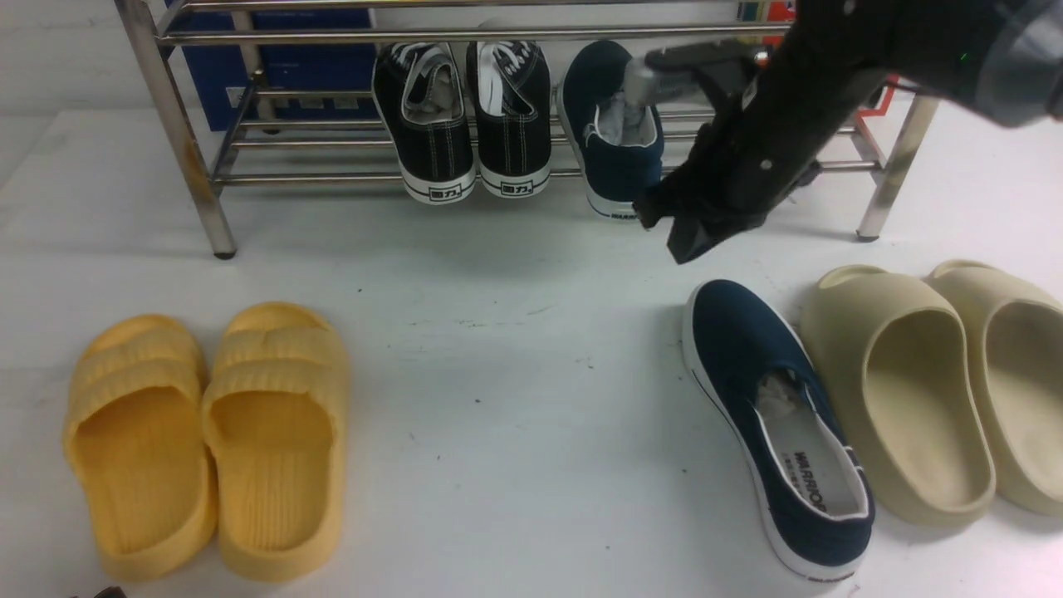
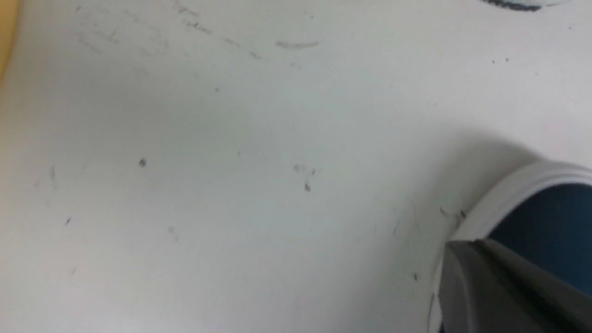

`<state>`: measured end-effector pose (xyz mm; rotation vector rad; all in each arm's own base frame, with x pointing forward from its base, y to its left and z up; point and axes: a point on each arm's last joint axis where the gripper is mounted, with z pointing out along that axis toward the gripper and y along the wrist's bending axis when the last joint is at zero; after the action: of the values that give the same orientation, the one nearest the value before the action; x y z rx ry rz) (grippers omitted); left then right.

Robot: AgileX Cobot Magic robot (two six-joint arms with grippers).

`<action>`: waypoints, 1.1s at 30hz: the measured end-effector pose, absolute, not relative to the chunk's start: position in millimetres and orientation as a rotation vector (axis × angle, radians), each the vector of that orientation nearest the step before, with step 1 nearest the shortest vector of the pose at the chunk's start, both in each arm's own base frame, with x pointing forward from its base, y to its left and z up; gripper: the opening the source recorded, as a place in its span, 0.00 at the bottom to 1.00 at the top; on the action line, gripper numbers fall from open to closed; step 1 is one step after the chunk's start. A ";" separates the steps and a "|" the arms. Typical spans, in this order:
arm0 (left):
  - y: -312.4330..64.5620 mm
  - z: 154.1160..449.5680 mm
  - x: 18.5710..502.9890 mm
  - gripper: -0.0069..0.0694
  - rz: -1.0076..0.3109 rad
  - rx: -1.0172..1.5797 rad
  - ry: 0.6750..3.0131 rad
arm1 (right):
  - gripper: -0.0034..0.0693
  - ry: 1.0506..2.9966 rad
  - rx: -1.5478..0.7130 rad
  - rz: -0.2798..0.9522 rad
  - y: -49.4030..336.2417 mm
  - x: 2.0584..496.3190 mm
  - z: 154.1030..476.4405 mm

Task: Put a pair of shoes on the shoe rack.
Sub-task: Use the right arm to put a shoe into the shoe rack

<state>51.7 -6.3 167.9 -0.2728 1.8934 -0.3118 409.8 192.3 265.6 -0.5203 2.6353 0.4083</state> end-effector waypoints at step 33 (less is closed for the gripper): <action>-6.3 167.9 51.7 0.40 -0.312 -0.273 1.893 | 0.07 2.333 -0.343 0.440 209.0 460.8 236.8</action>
<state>51.7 -6.3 167.9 -0.2728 1.8934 -0.3118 460.8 209.0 236.8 -0.3435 2.3330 0.4396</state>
